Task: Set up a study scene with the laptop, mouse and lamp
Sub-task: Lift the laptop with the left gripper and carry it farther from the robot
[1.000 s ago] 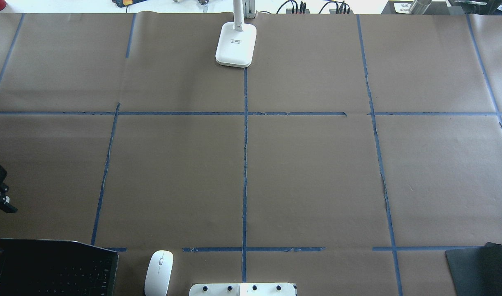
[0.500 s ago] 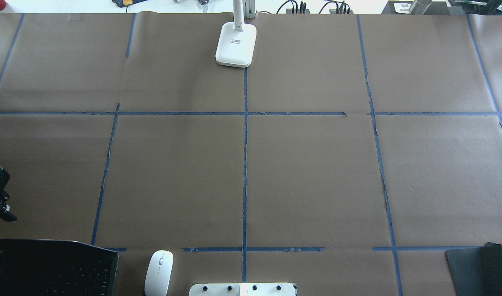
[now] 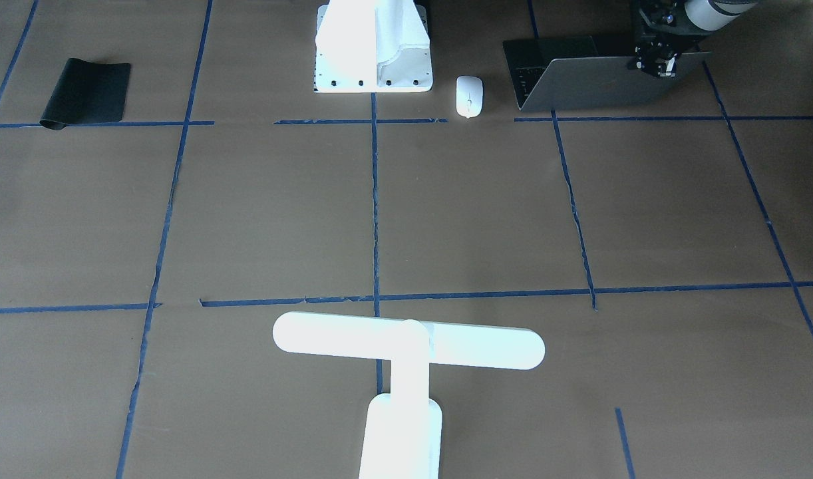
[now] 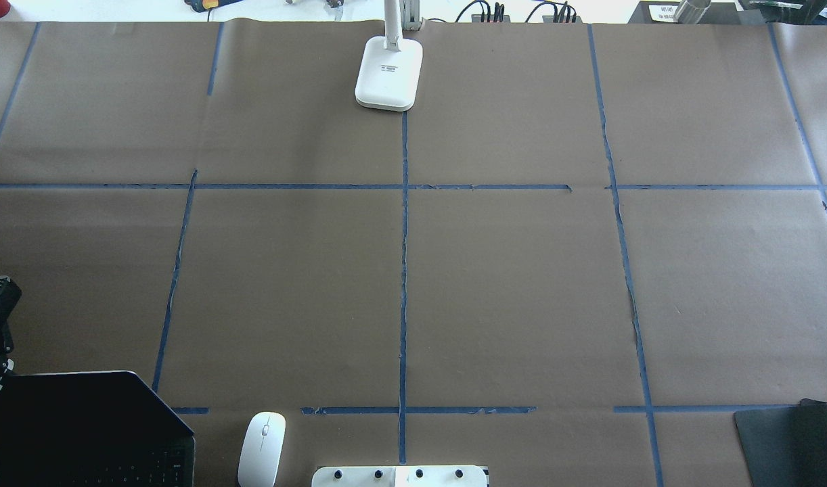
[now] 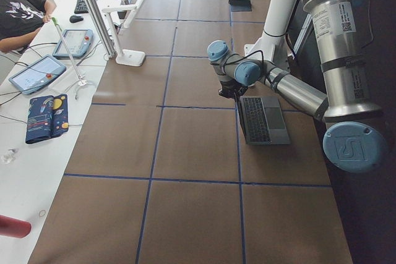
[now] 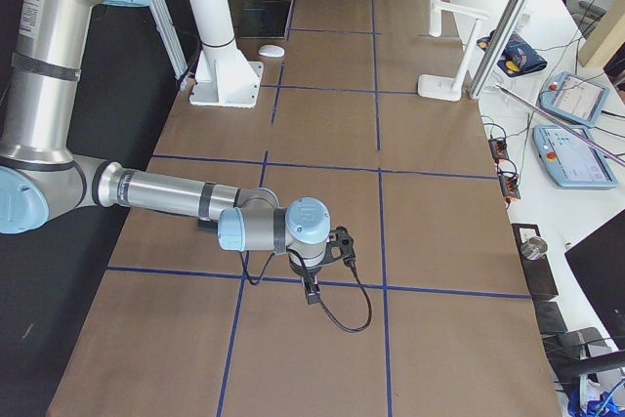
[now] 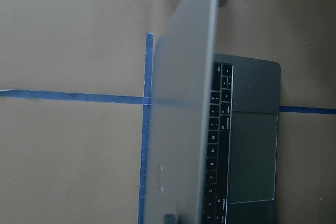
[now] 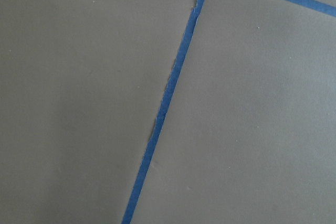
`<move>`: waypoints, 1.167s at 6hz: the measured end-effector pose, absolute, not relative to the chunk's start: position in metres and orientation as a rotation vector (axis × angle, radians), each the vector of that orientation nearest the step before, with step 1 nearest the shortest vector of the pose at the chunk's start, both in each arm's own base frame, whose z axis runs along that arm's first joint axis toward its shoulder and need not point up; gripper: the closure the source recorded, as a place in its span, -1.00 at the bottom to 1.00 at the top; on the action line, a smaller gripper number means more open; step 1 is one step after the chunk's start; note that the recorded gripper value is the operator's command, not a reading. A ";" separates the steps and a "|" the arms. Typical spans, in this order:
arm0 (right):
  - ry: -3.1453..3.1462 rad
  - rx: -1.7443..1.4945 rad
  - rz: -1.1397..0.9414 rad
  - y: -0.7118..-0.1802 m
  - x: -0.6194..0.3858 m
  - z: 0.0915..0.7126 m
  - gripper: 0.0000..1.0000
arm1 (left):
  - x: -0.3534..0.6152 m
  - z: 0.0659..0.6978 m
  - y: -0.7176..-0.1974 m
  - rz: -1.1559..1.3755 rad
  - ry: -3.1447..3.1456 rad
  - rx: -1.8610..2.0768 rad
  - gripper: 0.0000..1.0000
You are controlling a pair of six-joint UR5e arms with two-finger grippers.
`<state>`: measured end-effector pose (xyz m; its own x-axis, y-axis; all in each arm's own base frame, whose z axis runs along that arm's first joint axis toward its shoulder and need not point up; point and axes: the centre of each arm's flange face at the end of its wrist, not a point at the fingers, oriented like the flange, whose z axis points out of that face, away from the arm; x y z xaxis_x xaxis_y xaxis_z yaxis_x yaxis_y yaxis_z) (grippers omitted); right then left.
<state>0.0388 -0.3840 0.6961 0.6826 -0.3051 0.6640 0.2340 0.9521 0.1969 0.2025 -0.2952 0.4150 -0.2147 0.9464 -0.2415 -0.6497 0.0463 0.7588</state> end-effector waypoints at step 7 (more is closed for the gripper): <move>-0.762 0.094 -0.301 -0.384 0.039 0.699 -1.00 | 0.176 0.353 -0.362 1.455 0.780 0.671 0.86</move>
